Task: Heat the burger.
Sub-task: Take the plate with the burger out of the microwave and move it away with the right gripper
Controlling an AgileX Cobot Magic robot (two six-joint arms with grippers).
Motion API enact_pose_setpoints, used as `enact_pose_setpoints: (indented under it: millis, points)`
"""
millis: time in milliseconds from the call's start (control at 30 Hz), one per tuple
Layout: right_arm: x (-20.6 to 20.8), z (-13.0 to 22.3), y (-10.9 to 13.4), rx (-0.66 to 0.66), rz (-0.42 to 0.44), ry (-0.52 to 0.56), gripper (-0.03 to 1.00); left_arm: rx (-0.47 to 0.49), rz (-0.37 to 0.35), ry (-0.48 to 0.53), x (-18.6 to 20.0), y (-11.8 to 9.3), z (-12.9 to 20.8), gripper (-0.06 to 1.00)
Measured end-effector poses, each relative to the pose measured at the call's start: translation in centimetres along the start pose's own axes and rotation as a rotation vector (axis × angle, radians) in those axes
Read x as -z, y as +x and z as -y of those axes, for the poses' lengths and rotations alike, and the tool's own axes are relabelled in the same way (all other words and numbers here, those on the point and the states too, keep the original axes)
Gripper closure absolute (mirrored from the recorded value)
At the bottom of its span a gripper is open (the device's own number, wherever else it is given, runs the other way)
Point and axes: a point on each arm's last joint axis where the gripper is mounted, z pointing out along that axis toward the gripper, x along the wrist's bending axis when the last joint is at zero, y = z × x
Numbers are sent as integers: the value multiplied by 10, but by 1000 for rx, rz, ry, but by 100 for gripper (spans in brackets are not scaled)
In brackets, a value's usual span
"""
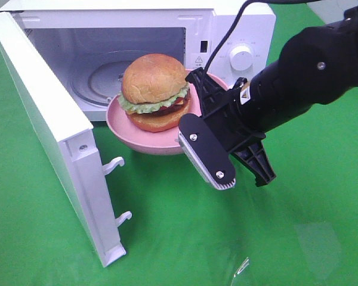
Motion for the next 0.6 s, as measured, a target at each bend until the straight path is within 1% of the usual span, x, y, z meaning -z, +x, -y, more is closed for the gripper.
enact_pose_setpoints:
  millis: [267, 300, 400, 433, 467, 500, 533, 600]
  points:
    - [27, -1, 18, -51, 24, 3, 86, 0, 0, 0, 0, 0, 0, -3]
    - [34, -1, 24, -64, 29, 4, 86, 0, 0, 0, 0, 0, 0, -3]
    - [42, -2, 29, -75, 39, 4, 86, 0, 0, 0, 0, 0, 0, -3]
    - [50, -2, 34, -88, 43, 4, 86, 0, 0, 0, 0, 0, 0, -3]
    - [50, -2, 34, -88, 43, 4, 86, 0, 0, 0, 0, 0, 0, -3]
    - [57, -2, 41, -90, 38, 6, 86, 0, 0, 0, 0, 0, 0, -3]
    - [57, -2, 41, -90, 38, 6, 86, 0, 0, 0, 0, 0, 0, -3]
    - [70, -3, 55, -100, 18, 13, 86, 0, 0, 0, 0, 0, 0, -3]
